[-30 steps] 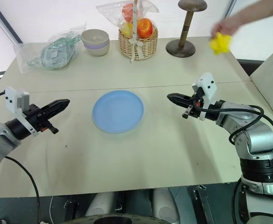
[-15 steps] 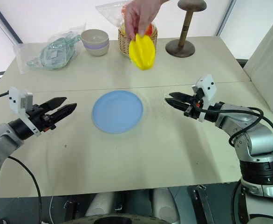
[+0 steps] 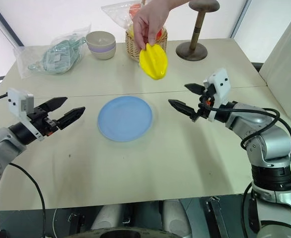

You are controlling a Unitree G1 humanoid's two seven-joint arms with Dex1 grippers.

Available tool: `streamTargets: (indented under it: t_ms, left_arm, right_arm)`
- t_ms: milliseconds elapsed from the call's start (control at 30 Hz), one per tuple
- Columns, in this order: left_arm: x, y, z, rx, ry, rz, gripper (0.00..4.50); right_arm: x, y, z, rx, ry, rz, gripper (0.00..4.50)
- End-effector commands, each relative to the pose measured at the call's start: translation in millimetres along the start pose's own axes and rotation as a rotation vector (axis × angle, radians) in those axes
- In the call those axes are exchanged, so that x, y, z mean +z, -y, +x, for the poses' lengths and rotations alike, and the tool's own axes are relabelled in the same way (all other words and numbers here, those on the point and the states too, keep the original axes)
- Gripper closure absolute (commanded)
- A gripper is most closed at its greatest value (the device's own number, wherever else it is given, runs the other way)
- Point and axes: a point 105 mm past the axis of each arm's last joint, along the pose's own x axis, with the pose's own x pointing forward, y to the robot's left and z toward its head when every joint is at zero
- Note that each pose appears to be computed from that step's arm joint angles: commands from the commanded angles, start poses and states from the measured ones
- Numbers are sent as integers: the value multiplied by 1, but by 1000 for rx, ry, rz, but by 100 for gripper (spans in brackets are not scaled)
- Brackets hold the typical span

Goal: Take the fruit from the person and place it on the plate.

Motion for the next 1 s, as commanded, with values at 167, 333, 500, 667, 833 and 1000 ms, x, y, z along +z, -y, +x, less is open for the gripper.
streamTargets:
  t_ms: [167,333,500,667,833,1000]
  left_arm:
    - [11,6,3,-23,45,35,0]
    - [10,6,5,-21,48,38,0]
    - [9,6,5,-18,51,42,0]
    - [9,6,5,-11,52,51,0]
    - [8,6,3,-5,51,53,0]
    - [7,5,2,1,50,56,0]
  right_arm:
    - [60,-12,9,-22,148,-12,3]
    - [59,-23,23,-31,144,6,3]
    - [58,-20,33,-72,149,13,3]
    - [63,-18,44,-104,176,16,3]
    - [65,-16,51,-124,192,11,3]
    - [63,-14,54,-133,192,6,3]
